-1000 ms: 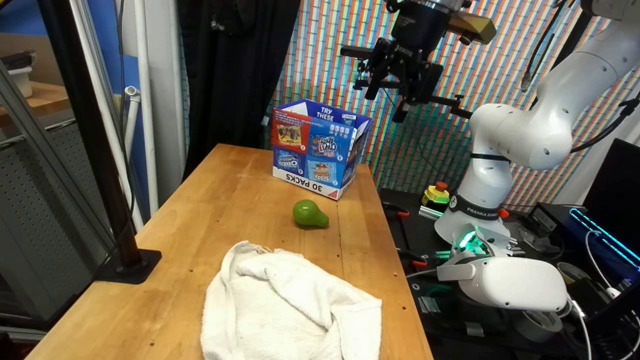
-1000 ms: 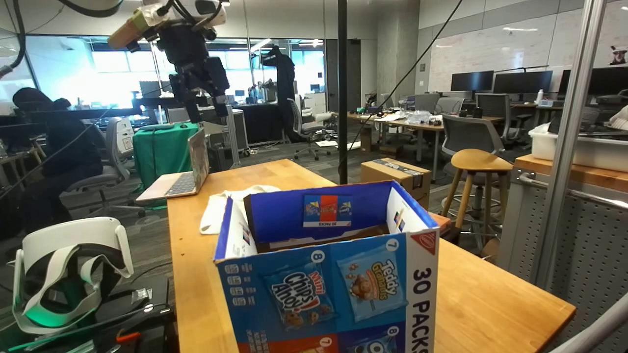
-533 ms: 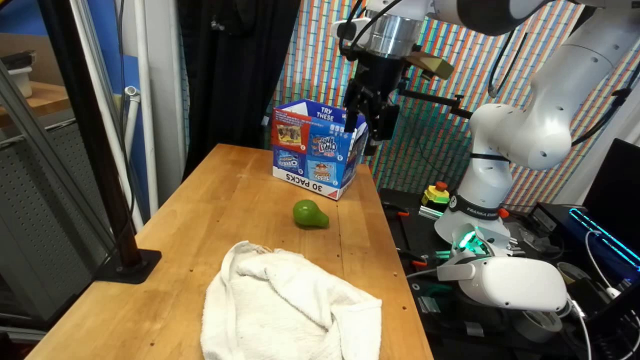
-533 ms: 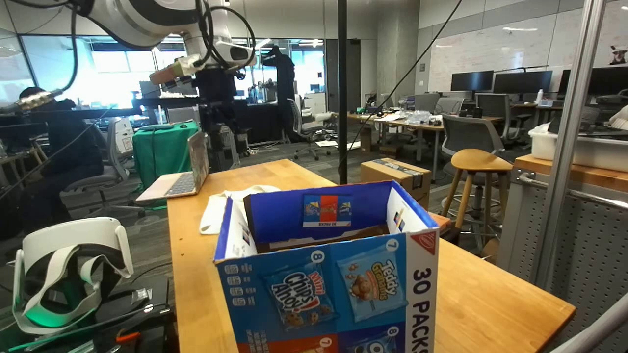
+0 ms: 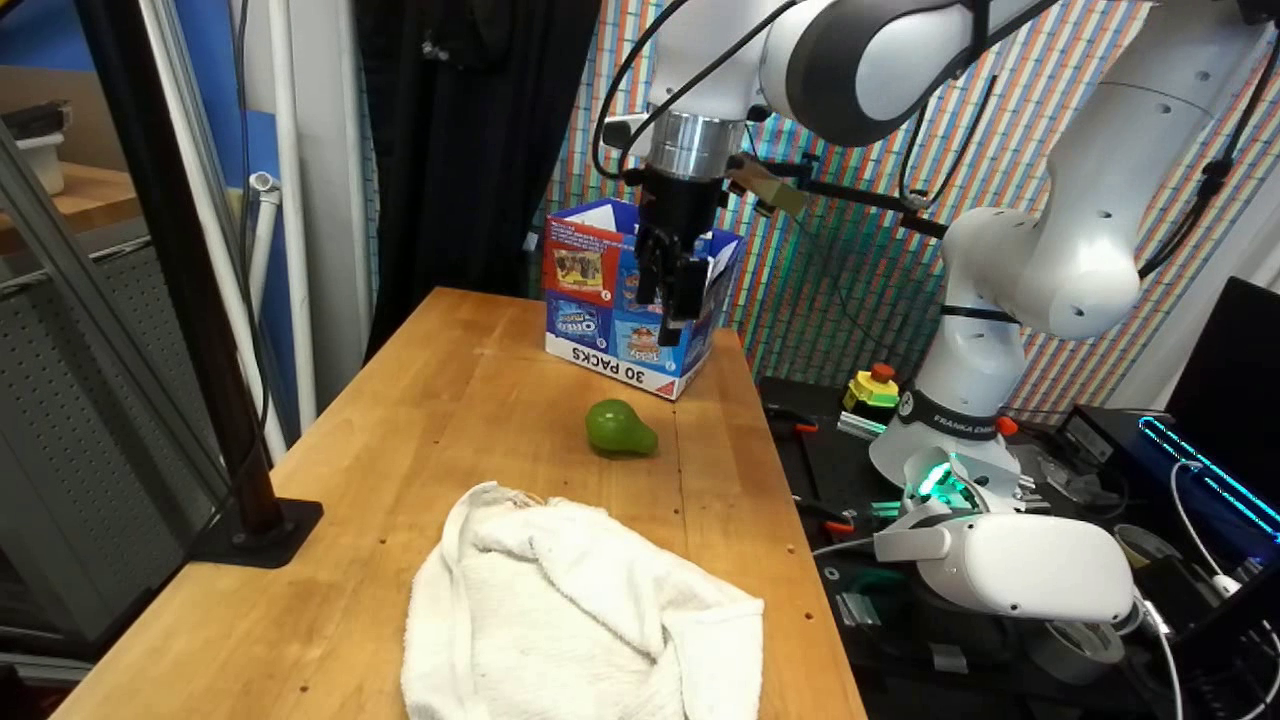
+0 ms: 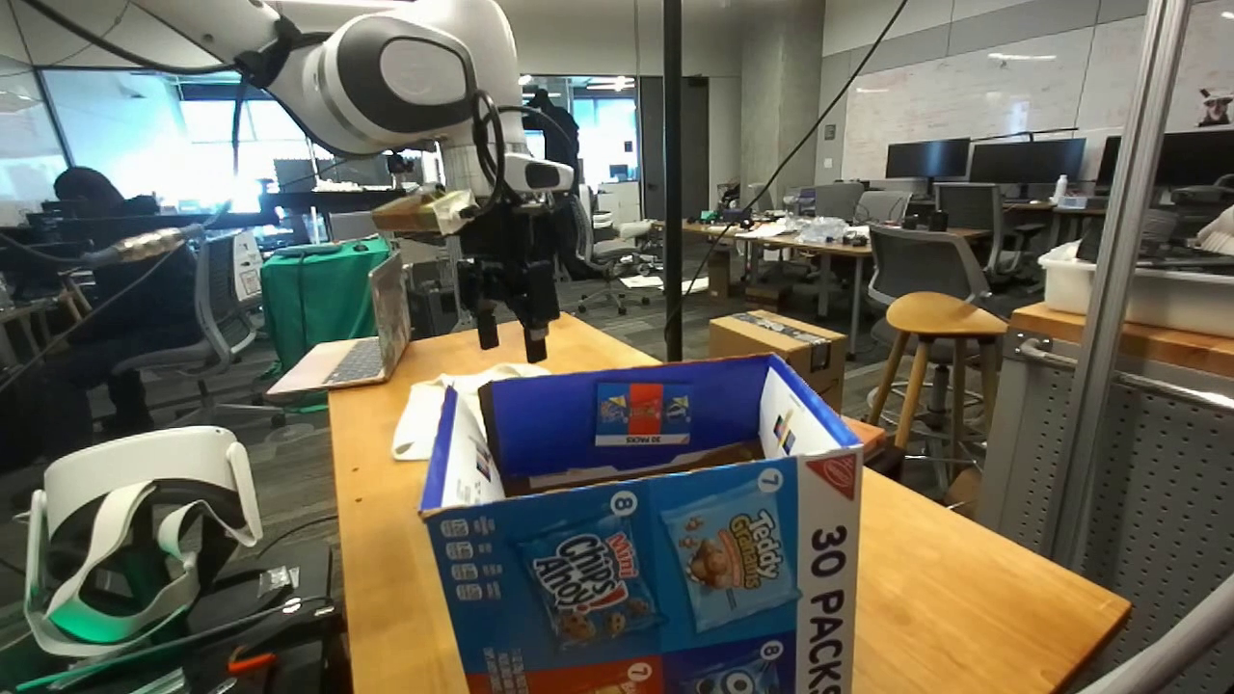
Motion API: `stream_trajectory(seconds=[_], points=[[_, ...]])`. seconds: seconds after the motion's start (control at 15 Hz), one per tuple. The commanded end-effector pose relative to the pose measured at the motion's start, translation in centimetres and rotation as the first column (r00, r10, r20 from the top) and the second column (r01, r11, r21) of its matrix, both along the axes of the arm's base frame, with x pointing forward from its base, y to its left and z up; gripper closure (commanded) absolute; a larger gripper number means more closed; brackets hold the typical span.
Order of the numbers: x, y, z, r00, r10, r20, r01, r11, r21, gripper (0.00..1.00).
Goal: Put the green object in the towel then put it in the box
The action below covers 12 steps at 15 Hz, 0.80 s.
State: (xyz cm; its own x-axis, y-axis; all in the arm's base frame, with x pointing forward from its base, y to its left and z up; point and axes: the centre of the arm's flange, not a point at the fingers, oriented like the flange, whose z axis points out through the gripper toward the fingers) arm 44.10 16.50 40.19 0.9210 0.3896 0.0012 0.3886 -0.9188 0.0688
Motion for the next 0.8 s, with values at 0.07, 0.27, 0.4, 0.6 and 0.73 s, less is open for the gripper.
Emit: stream_trajectory(seconds=[0.07,0.27,0.4,0.6,0.73], points=[[2.7,0.1,-2.4,1.000,-0.006,0.024,0.006,1.000,0.010,0.00],[3.8,-0.1,-4.1,1.000,-0.011,0.017,0.011,1.000,0.018,0.00],[4.3,-0.5,-5.2,1.000,-0.013,0.002,0.013,1.000,0.014,0.00],[4.7,-1.1,-7.1,0.999,-0.023,-0.030,0.023,1.000,0.001,0.00],[4.8,-1.4,-8.4,0.998,-0.030,-0.047,0.030,1.000,0.000,0.00]])
